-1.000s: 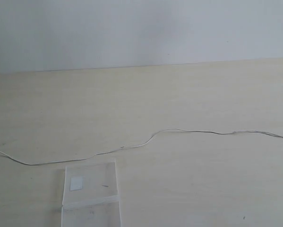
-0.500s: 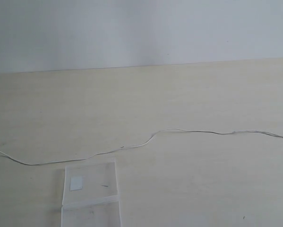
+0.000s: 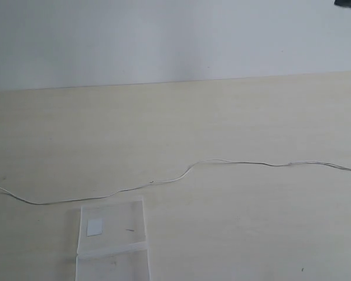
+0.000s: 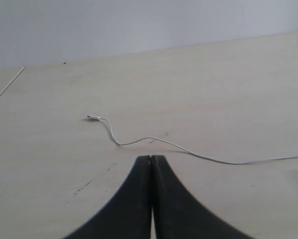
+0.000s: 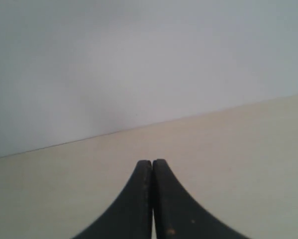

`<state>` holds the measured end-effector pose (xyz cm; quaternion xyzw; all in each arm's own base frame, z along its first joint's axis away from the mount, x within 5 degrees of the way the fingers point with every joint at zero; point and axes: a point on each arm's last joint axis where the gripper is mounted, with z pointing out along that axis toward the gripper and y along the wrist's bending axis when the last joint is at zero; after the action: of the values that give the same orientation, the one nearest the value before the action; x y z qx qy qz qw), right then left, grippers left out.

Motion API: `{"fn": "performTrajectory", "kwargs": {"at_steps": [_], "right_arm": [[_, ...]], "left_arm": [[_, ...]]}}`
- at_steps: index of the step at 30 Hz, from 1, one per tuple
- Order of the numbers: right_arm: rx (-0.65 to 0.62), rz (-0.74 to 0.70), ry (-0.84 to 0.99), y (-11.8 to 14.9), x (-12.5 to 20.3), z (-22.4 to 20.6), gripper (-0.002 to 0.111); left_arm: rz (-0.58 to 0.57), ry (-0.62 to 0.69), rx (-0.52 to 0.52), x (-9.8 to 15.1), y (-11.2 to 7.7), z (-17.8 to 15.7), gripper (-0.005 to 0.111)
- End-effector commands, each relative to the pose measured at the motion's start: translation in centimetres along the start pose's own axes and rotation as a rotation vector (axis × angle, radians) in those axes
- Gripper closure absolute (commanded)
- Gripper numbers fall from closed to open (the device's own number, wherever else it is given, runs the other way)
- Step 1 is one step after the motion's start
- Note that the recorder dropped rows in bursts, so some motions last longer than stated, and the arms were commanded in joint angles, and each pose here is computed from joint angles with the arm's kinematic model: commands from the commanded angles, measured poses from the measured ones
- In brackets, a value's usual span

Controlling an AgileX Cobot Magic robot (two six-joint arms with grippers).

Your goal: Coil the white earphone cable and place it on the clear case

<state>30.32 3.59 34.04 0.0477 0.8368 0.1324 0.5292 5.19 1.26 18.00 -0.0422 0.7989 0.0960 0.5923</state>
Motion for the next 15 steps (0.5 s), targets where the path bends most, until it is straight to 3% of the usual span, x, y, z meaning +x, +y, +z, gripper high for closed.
{"fn": "performTrajectory", "kwargs": {"at_steps": [1,4,8,13,15], "right_arm": [[-0.01,0.038,0.109,-0.1,2.0,3.7,0.108],[-0.096,-0.207,0.27,1.3,3.5,6.3,0.108],[-0.355,-0.648,0.453,5.2,3.4,8.6,0.108],[-0.425,-0.851,0.545,8.0,3.3,11.5,0.108],[-0.445,-1.021,0.628,8.8,3.9,12.2,0.108]], "left_arm": [[-0.009,-0.012,0.0,-0.1,0.0,-0.1,0.107],[-0.009,-0.012,0.0,-0.1,0.0,-0.1,0.107],[-0.009,-0.012,0.0,-0.1,0.0,-0.1,0.107],[-0.009,-0.012,0.0,-0.1,0.0,-0.1,0.107],[-0.009,-0.012,0.0,-0.1,0.0,-0.1,0.107]]}}
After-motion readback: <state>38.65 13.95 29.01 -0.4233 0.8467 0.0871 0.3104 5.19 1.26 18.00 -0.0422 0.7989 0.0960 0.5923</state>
